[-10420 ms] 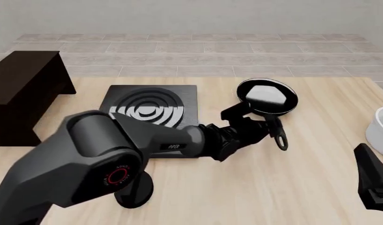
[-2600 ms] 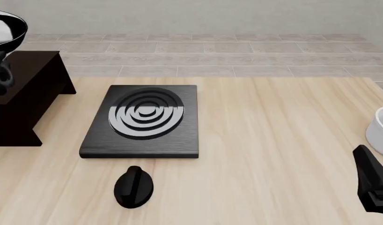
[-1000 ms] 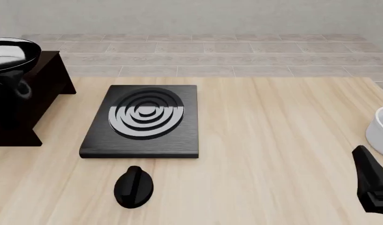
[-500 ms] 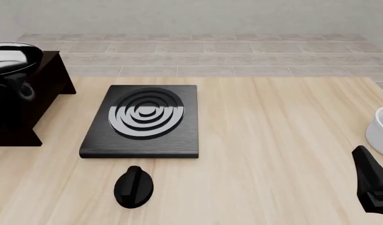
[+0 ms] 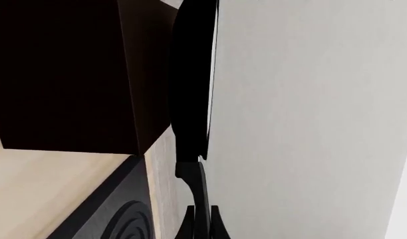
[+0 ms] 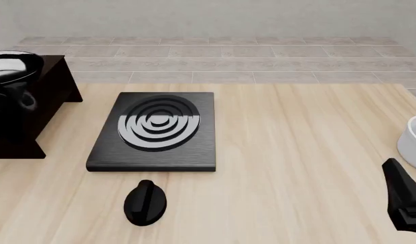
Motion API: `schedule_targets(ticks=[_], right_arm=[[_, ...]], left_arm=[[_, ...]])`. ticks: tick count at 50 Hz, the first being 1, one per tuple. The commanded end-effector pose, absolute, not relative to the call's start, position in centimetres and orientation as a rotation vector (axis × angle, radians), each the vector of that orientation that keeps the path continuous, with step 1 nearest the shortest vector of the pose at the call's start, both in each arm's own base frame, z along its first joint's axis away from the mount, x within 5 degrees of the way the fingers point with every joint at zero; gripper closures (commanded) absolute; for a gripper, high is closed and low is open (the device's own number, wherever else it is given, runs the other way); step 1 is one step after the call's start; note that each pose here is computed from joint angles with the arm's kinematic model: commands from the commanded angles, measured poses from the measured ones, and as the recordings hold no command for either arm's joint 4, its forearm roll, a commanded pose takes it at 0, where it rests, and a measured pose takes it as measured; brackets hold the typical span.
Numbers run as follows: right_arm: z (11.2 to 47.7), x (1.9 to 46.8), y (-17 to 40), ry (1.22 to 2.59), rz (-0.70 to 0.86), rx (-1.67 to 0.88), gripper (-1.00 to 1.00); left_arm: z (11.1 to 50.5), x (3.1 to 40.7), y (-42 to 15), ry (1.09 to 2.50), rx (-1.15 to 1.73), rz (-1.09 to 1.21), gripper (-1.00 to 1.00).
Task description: Put the frying pan on top of the cabinet.
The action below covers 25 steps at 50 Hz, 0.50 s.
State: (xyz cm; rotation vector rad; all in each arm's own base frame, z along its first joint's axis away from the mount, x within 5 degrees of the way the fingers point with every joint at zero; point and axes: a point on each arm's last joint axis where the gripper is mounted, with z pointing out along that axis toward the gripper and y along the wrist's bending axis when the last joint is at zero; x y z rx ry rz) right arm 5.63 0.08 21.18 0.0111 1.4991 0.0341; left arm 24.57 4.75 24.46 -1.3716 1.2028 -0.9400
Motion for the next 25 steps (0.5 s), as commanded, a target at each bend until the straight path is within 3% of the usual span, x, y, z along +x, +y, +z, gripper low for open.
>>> schedule_targets(ticks=[1, 25], right_arm=[[21.2, 5.6, 0.1, 1.5, 0.033, 0.009, -1.0], [21.2, 5.6, 0.1, 1.502, 0.034, 0.01, -1.0]], left_arm=[[25.1, 24.9, 4.8, 1.2, -1.309, -0.947, 1.0], [23.4, 25.2, 4.9, 1.205, -1.343, -0.95, 1.0]])
